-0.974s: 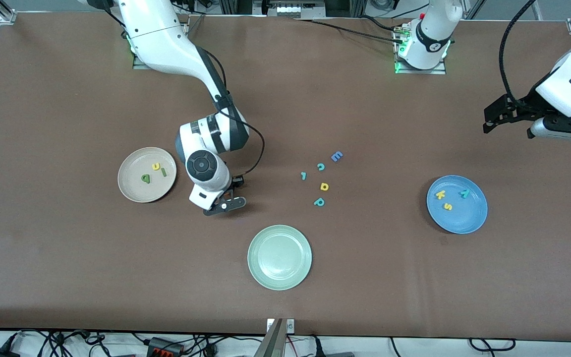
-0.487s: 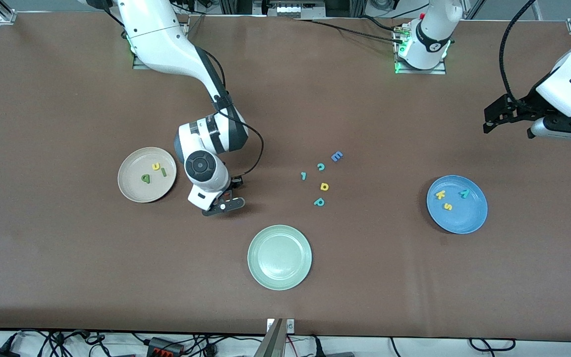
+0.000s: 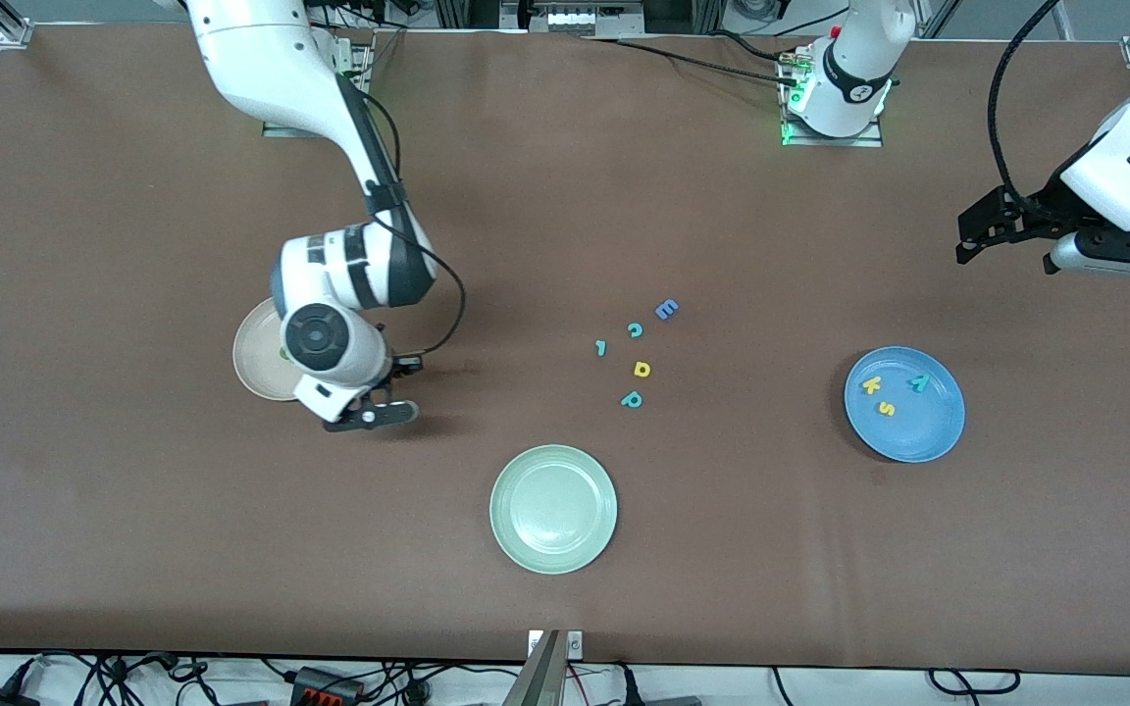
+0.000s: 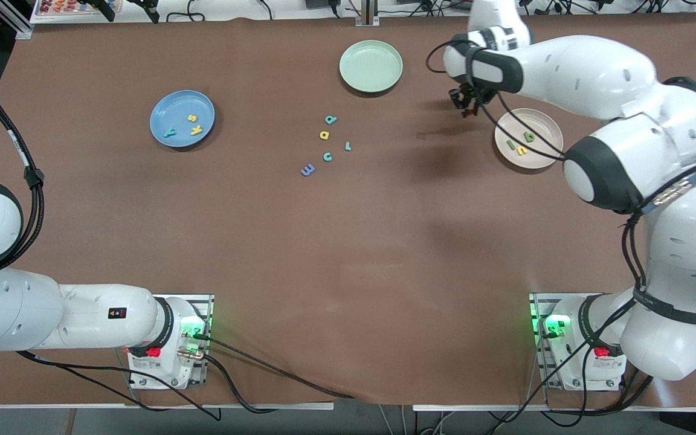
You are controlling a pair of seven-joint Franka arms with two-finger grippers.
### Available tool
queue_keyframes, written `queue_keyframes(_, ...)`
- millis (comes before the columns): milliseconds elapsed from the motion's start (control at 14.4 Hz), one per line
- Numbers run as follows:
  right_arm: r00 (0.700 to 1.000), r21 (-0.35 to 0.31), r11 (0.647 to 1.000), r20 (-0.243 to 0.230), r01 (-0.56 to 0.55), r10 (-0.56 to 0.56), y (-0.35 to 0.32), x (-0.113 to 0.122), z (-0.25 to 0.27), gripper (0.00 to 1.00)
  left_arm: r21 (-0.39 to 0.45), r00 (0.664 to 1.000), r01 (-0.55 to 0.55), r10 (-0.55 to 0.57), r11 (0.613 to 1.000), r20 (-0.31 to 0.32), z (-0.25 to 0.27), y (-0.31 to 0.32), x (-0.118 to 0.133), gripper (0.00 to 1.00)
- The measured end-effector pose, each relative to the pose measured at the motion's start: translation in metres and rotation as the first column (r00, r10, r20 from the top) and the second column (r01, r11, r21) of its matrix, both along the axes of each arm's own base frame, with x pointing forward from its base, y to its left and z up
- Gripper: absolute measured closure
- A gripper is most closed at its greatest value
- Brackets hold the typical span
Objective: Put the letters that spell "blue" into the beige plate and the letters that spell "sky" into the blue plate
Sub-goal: 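Move the orange e over the white plate and release it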
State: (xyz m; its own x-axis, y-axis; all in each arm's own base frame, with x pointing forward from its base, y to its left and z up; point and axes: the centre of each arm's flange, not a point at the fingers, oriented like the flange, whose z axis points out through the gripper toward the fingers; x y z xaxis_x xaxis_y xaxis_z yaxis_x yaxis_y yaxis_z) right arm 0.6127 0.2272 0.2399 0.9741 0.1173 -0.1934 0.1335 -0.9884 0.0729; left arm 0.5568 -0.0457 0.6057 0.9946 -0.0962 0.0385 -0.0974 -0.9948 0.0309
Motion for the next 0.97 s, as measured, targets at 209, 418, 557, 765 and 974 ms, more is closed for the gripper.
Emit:
queue_keyframes(209,0.997,-0.003,1.000,-0.070,0.031,-0.032,-0.069,-0.024,-0.002,0.72,0.000,1.000,0.000,0.000,1.000,0.000,0.000,0.000,0.000,0.00)
queue_keyframes(418,0.991,0.012,1.000,-0.133,0.026,-0.024,-0.123,-0.049,-0.009,0.72,0.000,1.000,0.000,0.000,1.000,0.000,0.000,0.000,0.000,0.00)
queue_keyframes(557,0.988,0.022,1.000,-0.152,0.014,-0.010,-0.146,-0.058,-0.016,0.72,0.000,1.000,0.000,0.000,1.000,-0.001,-0.001,0.000,0.000,0.00)
queue_keyframes(765,0.987,0.042,0.999,-0.160,-0.005,0.012,-0.175,-0.059,-0.022,0.72,0.000,1.000,0.000,0.000,1.000,-0.002,-0.001,0.000,0.001,0.00)
queue_keyframes(974,0.986,0.050,0.999,-0.166,-0.009,0.017,-0.188,-0.060,-0.025,0.72,0.000,1.000,0.000,0.000,1.000,-0.002,-0.001,0.000,0.001,0.00)
